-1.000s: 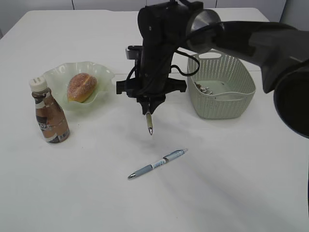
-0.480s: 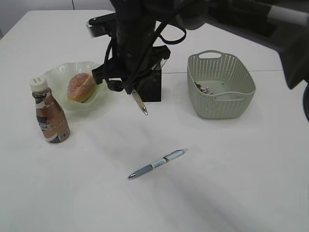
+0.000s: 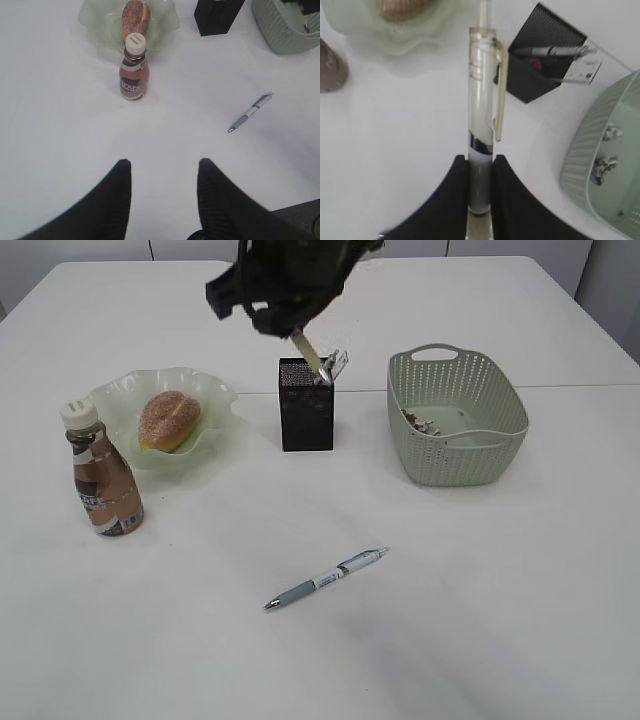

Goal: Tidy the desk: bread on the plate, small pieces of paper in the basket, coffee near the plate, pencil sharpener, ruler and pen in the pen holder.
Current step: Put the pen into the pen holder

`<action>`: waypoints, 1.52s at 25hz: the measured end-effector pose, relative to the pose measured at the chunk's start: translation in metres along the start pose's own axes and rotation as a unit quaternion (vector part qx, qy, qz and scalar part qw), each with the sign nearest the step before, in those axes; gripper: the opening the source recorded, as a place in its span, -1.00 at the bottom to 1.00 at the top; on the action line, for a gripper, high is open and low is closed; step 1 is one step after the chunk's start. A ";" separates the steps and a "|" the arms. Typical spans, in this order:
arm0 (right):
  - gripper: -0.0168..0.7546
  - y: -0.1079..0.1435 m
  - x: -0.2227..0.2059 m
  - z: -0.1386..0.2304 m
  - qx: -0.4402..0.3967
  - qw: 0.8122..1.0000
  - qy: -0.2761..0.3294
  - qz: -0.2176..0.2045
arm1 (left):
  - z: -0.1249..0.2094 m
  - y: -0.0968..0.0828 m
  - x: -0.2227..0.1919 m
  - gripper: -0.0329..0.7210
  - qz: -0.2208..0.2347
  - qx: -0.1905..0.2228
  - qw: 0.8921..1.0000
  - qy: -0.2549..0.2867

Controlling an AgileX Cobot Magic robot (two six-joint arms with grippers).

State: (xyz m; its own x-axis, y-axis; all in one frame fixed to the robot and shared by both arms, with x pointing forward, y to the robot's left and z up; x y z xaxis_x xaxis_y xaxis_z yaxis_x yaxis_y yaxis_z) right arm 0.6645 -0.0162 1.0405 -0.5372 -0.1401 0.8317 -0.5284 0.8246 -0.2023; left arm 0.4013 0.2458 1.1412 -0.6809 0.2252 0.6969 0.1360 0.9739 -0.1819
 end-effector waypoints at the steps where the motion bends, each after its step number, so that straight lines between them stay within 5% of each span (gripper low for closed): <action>1: -0.73 -0.004 0.009 -0.006 0.001 1.000 -0.018 0.005 | 0.000 0.000 0.000 -0.08 0.000 0.000 1.000 0.000; 9: -0.72 -0.018 0.040 -0.020 0.028 0.991 -0.124 0.032 | 0.000 0.000 0.000 -0.09 0.000 0.000 1.000 0.000; 18: -0.72 -0.029 0.075 -0.002 0.055 0.952 -0.297 0.045 | 0.000 0.000 0.000 -0.10 0.000 0.000 1.000 0.000; 27: -0.72 -0.072 0.056 0.000 0.003 0.932 -0.359 0.041 | 0.000 0.000 0.000 -0.10 0.000 0.000 1.000 0.000; 38: -0.73 -0.075 -0.017 -0.005 0.004 0.921 -0.389 0.002 | 0.000 0.000 0.000 -0.10 0.001 0.000 1.000 0.000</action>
State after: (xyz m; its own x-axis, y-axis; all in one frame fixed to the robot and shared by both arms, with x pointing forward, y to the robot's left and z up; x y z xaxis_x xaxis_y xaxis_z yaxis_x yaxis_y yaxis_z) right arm 0.7165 -0.0728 1.0443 -0.8464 -0.4899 0.2089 -0.5283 0.8221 -0.2121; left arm 0.4012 0.2456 1.1412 -0.6804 0.2265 0.6969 0.1366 0.9736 -0.1831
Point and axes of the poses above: a point on each arm's last joint axis where the gripper is mounted, x pointing back along that axis away from the gripper, y along the wrist's bending axis when the last joint is at zero, z = x × y, the point moved 9 cm from there along -x, pointing out along that axis toward the gripper, and after that the axes turned 3 degrees about x, right-handed, at the moved point
